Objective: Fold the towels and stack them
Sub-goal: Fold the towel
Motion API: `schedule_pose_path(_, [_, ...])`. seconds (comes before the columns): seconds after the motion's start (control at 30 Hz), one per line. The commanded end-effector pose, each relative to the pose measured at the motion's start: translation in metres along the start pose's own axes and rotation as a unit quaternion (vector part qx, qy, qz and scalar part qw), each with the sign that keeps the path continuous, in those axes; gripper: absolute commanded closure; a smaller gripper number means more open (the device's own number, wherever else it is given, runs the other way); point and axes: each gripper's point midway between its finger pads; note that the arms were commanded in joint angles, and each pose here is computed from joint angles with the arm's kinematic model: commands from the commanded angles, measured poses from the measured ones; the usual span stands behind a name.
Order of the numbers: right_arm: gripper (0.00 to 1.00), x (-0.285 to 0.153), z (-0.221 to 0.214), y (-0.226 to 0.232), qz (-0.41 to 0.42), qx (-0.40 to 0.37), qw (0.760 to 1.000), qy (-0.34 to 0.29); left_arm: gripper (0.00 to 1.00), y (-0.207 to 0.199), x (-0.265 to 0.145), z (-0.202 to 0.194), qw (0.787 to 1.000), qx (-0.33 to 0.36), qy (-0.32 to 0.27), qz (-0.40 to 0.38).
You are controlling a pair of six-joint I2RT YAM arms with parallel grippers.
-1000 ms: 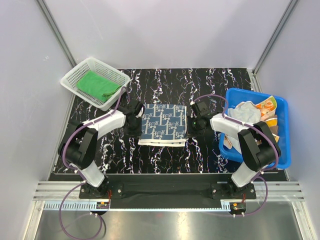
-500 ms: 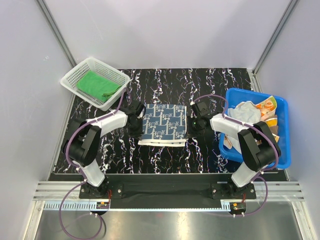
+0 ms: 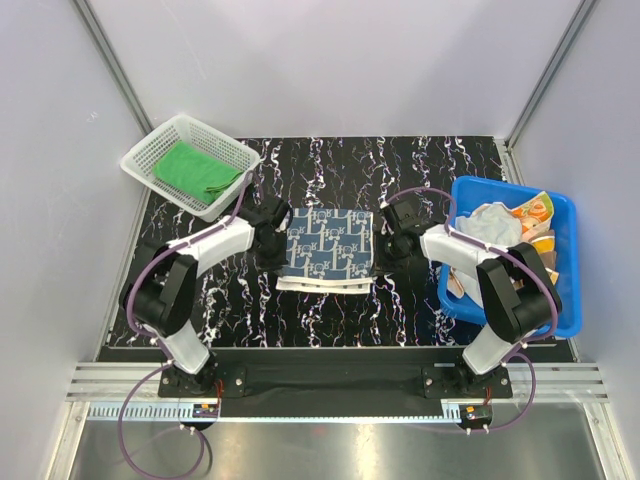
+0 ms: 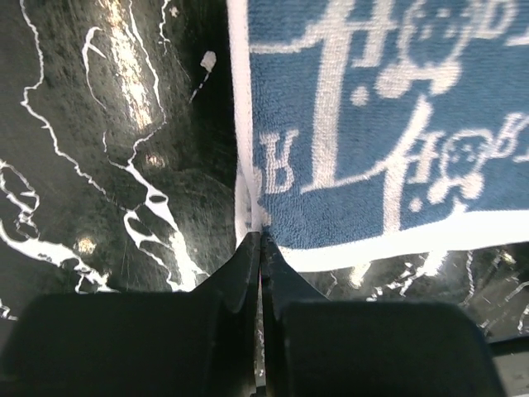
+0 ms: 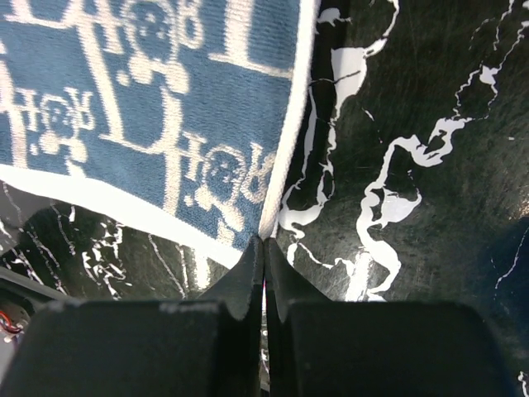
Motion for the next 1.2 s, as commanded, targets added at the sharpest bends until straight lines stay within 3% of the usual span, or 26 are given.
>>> schedule_pose_path(0.0, [1.0,-0.019,0.023,0.013,0.001,-0.02,0.999,-0.03,1.0,-0.015,-0.032,0.02,0.999,0.007,-0.043,-0.021])
schedule_pose_path(0.3, [1.0,-0.045,0.003,0.032,0.038,0.003,0.999,0.013,1.0,-0.006,-0.049,0.008,0.999,0.024,-0.038,-0.017])
schedule_pose_path(0.5, [1.0,-0.018,-0.023,0.028,0.07,0.025,0.997,0.01,1.0,0.007,-0.024,-0.014,1.0,0.026,-0.009,-0.011])
schedule_pose_path(0.67, [1.0,-0.006,-0.02,0.027,0.075,0.03,0.997,-0.001,1.0,0.01,-0.019,-0.014,1.0,0.03,-0.004,-0.004])
schedule_pose_path(0.93, [1.0,-0.051,-0.004,0.049,0.086,0.031,0.996,-0.019,1.0,-0.003,-0.076,0.008,0.998,0.041,-0.053,-0.017])
schedule_pose_path(1.17, [1.0,-0.026,-0.045,0.055,0.1,0.055,0.993,-0.001,1.0,0.023,-0.043,-0.024,0.999,0.04,-0.014,0.008])
Point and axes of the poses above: each gripper's point midway between its finger pads, its own x axis out along the fingers, its own y axis along the line the jaws close on, z = x × y, and after that the axes turned 8 degrees about -x, right-handed
